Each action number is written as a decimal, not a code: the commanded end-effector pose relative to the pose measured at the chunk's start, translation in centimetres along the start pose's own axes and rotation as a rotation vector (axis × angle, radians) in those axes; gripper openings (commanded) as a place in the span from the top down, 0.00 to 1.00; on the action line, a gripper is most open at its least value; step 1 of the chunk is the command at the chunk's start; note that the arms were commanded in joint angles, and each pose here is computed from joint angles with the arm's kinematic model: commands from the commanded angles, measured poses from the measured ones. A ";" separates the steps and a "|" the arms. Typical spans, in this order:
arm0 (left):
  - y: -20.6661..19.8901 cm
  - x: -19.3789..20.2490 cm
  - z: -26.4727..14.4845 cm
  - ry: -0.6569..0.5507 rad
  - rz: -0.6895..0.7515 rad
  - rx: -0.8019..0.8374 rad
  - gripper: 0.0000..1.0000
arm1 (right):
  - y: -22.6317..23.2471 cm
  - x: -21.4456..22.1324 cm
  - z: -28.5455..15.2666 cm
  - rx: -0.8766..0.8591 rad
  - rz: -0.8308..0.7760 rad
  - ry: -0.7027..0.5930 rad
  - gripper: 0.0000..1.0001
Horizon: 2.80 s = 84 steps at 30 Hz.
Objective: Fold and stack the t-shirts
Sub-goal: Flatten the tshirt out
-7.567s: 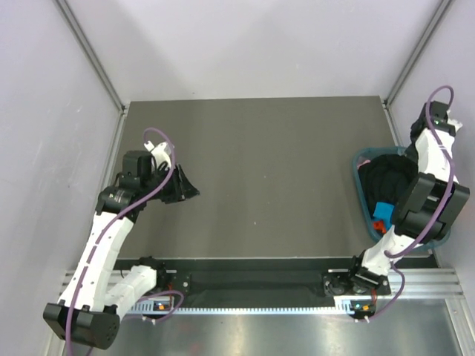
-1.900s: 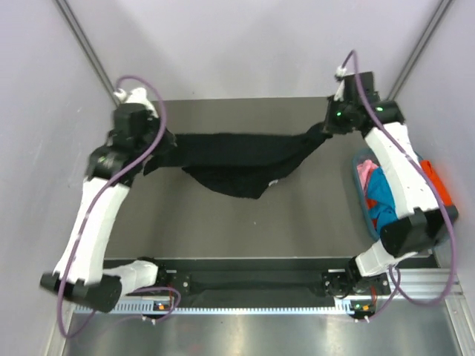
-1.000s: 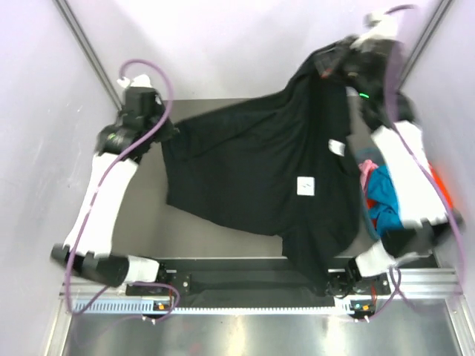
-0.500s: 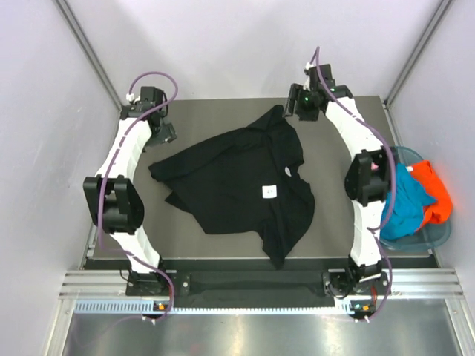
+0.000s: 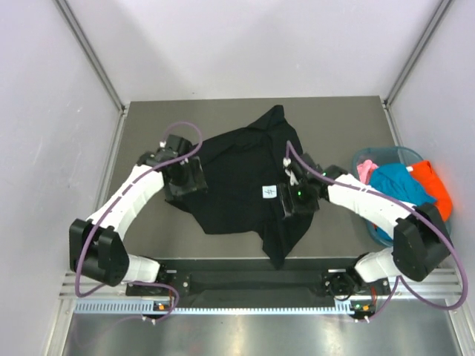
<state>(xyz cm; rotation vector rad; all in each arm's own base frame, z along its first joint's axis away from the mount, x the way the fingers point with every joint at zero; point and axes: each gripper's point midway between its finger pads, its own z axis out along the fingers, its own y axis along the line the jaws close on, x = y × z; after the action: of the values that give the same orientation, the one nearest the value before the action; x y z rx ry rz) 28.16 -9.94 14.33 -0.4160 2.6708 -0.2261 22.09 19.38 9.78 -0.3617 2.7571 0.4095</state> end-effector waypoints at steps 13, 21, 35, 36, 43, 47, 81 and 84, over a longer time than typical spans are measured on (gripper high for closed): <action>1.8 2.6 6.4 0.079 -0.036 -0.178 0.24 | 2.0 3.6 7.0 -0.002 -0.016 0.096 0.56; 1.3 -0.3 9.3 0.051 0.059 -0.228 0.78 | -1.1 1.0 6.6 0.150 -0.005 0.042 1.00; -3.8 -10.5 10.5 -0.029 0.108 -0.293 0.31 | -10.5 -12.3 3.0 0.298 0.011 -0.037 0.61; -3.4 -10.0 10.0 -0.026 0.109 -0.292 0.30 | -10.3 -12.2 2.2 0.300 0.002 -0.040 0.57; 1.1 -0.3 5.9 0.036 0.062 -0.171 0.73 | -7.1 -6.6 -1.6 0.187 0.024 -0.058 0.54; 1.8 1.3 6.8 0.033 0.020 -0.109 0.74 | -6.3 -2.0 -1.2 0.144 0.083 -0.012 0.55; 6.9 -0.9 -0.3 -0.155 -0.043 -0.234 1.00 | -5.1 3.3 2.3 0.047 0.207 0.109 0.54; 7.0 0.1 -1.2 -0.186 -0.045 -0.182 1.00 | -4.7 3.4 3.4 0.011 0.205 0.109 0.57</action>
<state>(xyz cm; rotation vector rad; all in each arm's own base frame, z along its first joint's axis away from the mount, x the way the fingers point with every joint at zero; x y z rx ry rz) 28.62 -4.32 14.99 -0.5300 2.4626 -0.0089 20.50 13.64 4.55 -0.0872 2.9538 0.3204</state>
